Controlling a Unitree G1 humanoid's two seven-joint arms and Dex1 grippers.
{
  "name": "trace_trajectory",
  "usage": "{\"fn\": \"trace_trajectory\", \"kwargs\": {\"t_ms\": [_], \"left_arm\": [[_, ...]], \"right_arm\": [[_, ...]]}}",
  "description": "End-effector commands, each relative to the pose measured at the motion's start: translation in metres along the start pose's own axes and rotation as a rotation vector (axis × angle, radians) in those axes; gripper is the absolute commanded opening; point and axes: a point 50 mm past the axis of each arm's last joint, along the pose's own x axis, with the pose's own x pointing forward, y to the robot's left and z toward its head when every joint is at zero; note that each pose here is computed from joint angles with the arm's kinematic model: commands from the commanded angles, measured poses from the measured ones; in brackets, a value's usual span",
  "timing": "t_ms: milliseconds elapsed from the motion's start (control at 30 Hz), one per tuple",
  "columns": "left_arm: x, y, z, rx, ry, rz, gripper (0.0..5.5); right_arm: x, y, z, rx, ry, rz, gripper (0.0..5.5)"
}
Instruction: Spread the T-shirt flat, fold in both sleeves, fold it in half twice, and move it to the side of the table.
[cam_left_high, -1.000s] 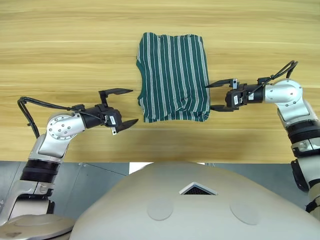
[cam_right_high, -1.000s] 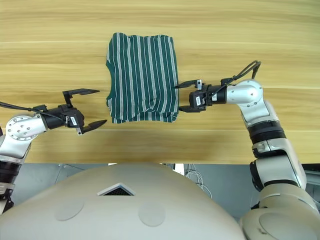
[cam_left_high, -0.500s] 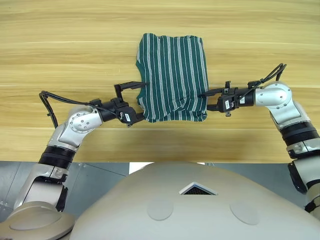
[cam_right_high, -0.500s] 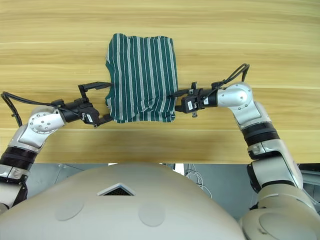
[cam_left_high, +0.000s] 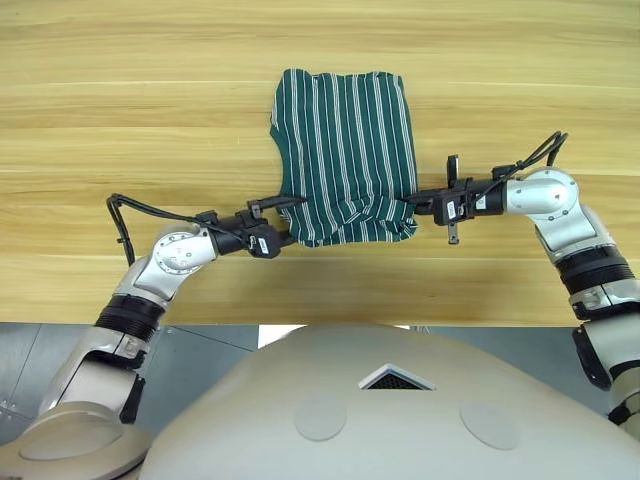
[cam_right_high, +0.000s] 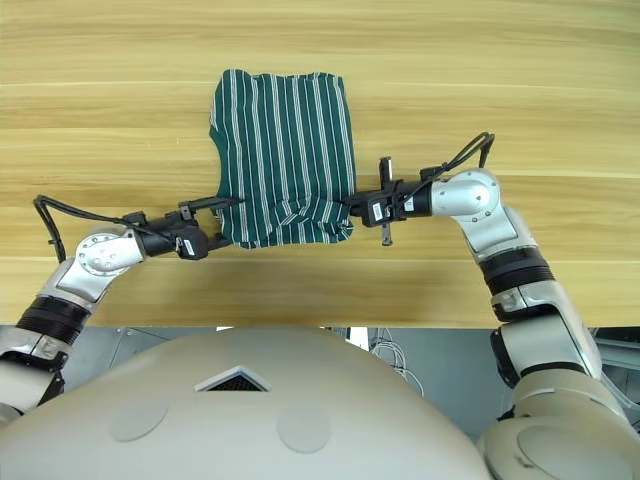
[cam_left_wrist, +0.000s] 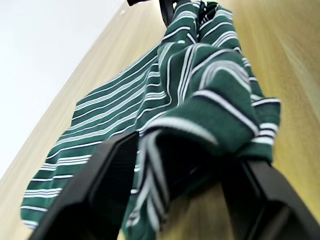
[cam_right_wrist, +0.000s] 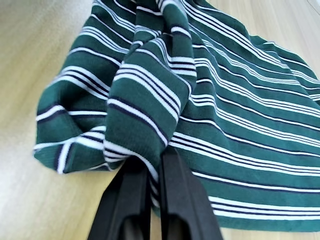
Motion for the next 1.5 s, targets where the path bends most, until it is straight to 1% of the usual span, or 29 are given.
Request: {"fn": "trace_trajectory", "kwargs": {"t_ms": [33, 67, 100, 267, 300, 433, 567, 667, 733, 800, 900, 1000, 1133, 1200, 1267, 1400, 1500], "left_arm": [[0.002, -0.007, -0.007, -0.031, 0.013, -0.034, 1.78], [0.002, -0.007, -0.007, -0.032, 0.010, -0.033, 1.59], [0.002, -0.007, -0.007, -0.033, 0.007, -0.032, 1.53], [-0.003, -0.002, -0.008, -0.044, -0.001, -0.002, 0.79], [-0.005, -0.001, -0.008, -0.048, -0.002, 0.002, 0.71], [-0.010, 0.003, -0.005, -0.073, -0.019, 0.026, 0.04], [-0.013, 0.005, 0.000, -0.130, -0.057, 0.040, 0.00], [-0.017, 0.003, 0.007, -0.180, -0.094, 0.044, 0.00], [-0.024, 0.000, 0.015, -0.215, -0.122, 0.041, 0.00], [-0.033, -0.001, 0.026, -0.243, -0.147, 0.053, 0.00], [-0.042, 0.008, 0.038, -0.276, -0.175, 0.076, 0.00], [-0.034, 0.021, 0.031, -0.315, -0.145, 0.075, 0.00], [-0.021, 0.065, 0.013, -0.410, -0.126, 0.103, 0.00], [-0.008, 0.092, 0.003, -0.445, -0.100, 0.112, 0.00], [0.007, 0.108, -0.009, -0.482, -0.053, 0.107, 0.00], [0.022, 0.121, -0.027, -0.532, 0.022, 0.116, 0.00], [0.040, 0.122, -0.036, -0.573, 0.040, 0.115, 0.00]], "right_arm": [[0.005, 0.001, -0.001, 0.019, -0.002, 0.020, 0.05], [0.005, 0.001, -0.001, 0.022, -0.003, 0.019, 0.05], [0.005, 0.001, -0.002, 0.025, -0.004, 0.017, 0.05], [0.003, -0.001, -0.004, 0.038, 0.001, 0.006, 0.04], [0.002, -0.001, -0.004, 0.041, 0.002, 0.004, 0.04], [0.002, -0.001, -0.006, 0.053, 0.003, 0.003, 0.04], [-0.001, -0.002, -0.004, 0.107, -0.045, 0.011, 0.04], [-0.009, 0.003, 0.004, 0.194, -0.146, 0.060, 0.04], [-0.019, 0.014, 0.012, 0.262, -0.220, 0.124, 0.04], [-0.028, 0.028, 0.018, 0.312, -0.258, 0.179, 0.04], [-0.035, 0.039, 0.026, 0.365, -0.295, 0.247, 0.04], [-0.035, 0.025, 0.026, 0.392, -0.325, 0.270, 0.04], [-0.038, -0.009, 0.014, 0.493, -0.393, 0.226, 0.04], [-0.038, -0.024, 0.000, 0.574, -0.407, 0.160, 0.04], [-0.040, -0.040, -0.013, 0.637, -0.416, 0.092, 0.04], [-0.039, -0.059, -0.025, 0.708, -0.401, 0.025, 0.03], [-0.037, -0.061, -0.036, 0.768, -0.385, -0.022, 0.03]]}}
